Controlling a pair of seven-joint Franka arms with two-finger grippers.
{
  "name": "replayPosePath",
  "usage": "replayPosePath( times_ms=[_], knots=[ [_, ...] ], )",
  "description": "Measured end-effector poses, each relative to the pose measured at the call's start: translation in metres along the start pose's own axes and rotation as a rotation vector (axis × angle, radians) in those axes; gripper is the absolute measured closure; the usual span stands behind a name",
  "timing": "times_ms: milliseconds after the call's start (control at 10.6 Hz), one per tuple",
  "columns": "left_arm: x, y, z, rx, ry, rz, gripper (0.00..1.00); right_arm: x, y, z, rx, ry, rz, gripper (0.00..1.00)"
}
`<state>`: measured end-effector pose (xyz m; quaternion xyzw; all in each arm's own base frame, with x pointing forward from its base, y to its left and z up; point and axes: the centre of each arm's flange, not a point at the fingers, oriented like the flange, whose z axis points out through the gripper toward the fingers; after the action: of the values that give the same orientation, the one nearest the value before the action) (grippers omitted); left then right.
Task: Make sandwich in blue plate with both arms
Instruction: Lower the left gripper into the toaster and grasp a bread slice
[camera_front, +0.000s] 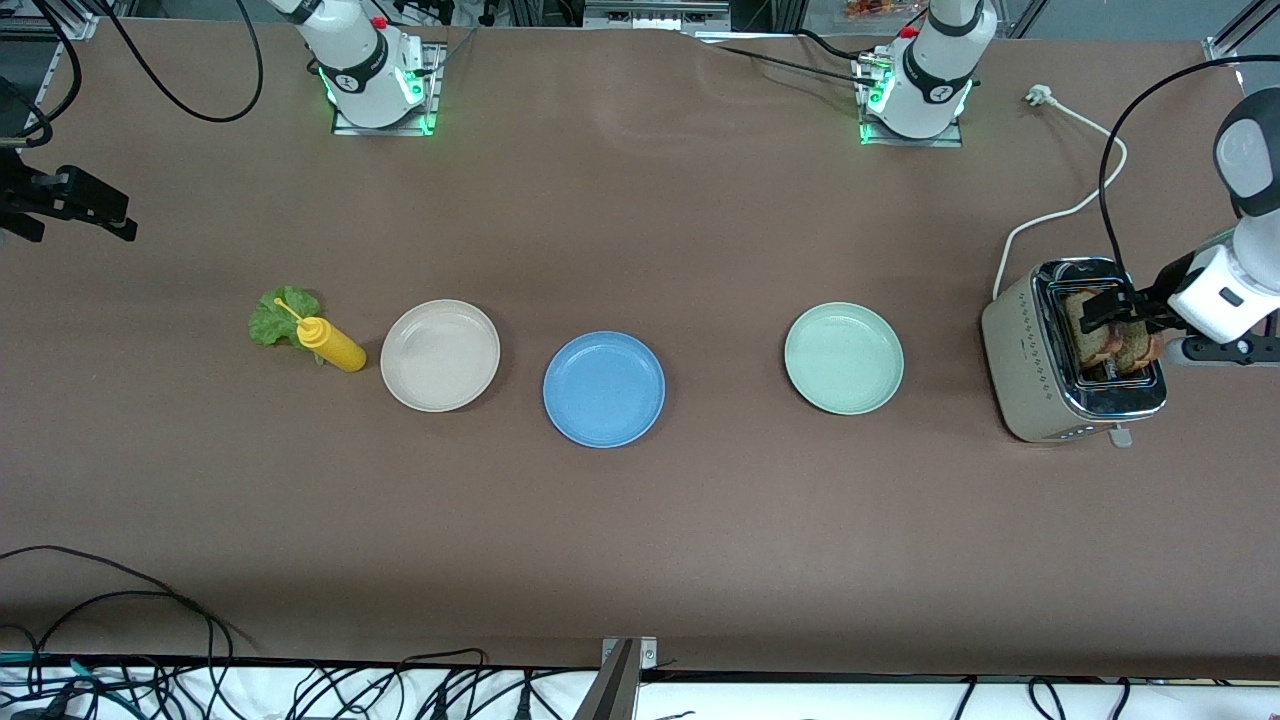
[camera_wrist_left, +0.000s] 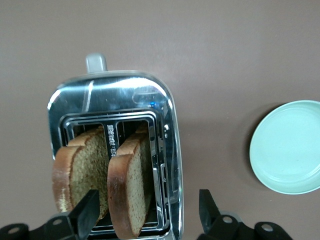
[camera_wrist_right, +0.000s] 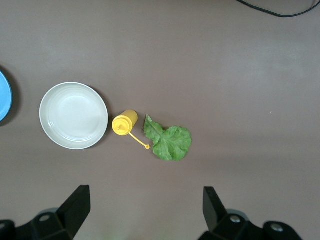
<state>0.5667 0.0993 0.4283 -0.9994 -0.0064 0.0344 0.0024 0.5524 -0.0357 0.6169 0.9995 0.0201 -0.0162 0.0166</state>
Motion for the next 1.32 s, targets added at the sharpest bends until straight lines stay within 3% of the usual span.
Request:
replayPosePath(
  times_ms=[188, 282, 376, 658, 752, 846, 1034, 1222, 1316],
  knots=[
    [-0.004, -0.006, 0.024, 0.000, -0.018, -0.012, 0.12, 0.000, 0.000, 0.000, 0.000, 0.000, 0.000, 0.00],
    [-0.005, -0.009, 0.032, 0.000, -0.024, -0.019, 0.20, 0.000, 0.000, 0.000, 0.000, 0.000, 0.000, 0.00],
    [-0.007, -0.014, 0.039, 0.001, -0.030, -0.027, 0.21, 0.000, 0.000, 0.000, 0.000, 0.001, 0.000, 0.00],
    [-0.009, -0.018, 0.045, 0.001, -0.034, -0.036, 0.23, 0.000, 0.000, 0.000, 0.000, 0.002, 0.000, 0.00],
    [-0.009, -0.018, 0.045, 0.001, -0.035, -0.036, 0.28, 0.000, 0.000, 0.000, 0.000, 0.002, 0.000, 0.00],
    [-0.009, -0.018, 0.045, 0.001, -0.034, -0.036, 0.43, 0.000, 0.000, 0.000, 0.000, 0.002, 0.000, 0.00],
    [-0.008, -0.019, 0.045, 0.002, -0.031, -0.036, 0.52, 0.000, 0.000, 0.000, 0.000, 0.002, 0.000, 0.00],
    [-0.008, -0.019, 0.044, 0.003, -0.027, -0.035, 0.81, 0.000, 0.000, 0.000, 0.000, 0.002, 0.000, 0.00],
    [-0.007, -0.019, 0.043, 0.003, -0.024, -0.034, 0.87, 0.000, 0.000, 0.000, 0.000, 0.002, 0.000, 0.00]
  ],
)
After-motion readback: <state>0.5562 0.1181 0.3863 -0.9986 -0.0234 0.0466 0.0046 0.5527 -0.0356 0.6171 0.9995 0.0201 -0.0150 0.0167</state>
